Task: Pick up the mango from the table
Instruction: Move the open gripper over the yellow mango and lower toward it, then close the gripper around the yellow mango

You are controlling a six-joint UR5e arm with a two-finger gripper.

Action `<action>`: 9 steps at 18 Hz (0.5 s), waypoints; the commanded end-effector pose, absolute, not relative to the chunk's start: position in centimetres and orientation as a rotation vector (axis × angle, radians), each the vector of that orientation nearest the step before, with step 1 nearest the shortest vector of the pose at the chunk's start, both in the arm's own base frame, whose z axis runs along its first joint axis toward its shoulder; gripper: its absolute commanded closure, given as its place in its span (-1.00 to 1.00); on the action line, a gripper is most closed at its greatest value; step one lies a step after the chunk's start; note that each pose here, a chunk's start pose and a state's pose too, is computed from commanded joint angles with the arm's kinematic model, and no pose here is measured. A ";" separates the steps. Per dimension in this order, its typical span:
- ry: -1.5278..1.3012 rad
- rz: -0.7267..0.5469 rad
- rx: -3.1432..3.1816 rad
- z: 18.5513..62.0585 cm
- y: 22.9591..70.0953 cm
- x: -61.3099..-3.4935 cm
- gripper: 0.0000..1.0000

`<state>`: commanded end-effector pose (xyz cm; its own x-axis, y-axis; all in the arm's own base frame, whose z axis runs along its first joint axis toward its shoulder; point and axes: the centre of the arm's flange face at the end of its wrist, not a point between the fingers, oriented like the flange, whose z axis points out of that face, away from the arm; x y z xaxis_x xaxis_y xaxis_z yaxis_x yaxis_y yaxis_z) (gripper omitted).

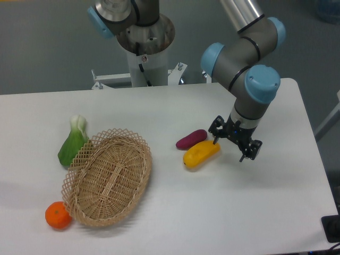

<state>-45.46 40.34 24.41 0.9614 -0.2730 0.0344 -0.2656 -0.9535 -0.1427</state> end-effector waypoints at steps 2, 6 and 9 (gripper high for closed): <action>0.453 -0.099 -2.973 23.9 41.5 -44.0 -1.00; 0.497 -0.136 -2.971 22.5 41.8 -42.1 -1.00; 0.503 -0.150 -2.975 22.1 42.0 -41.4 -1.00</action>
<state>-41.39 41.96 22.09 0.9397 -0.3330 0.0774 -0.3210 -0.9373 -0.1354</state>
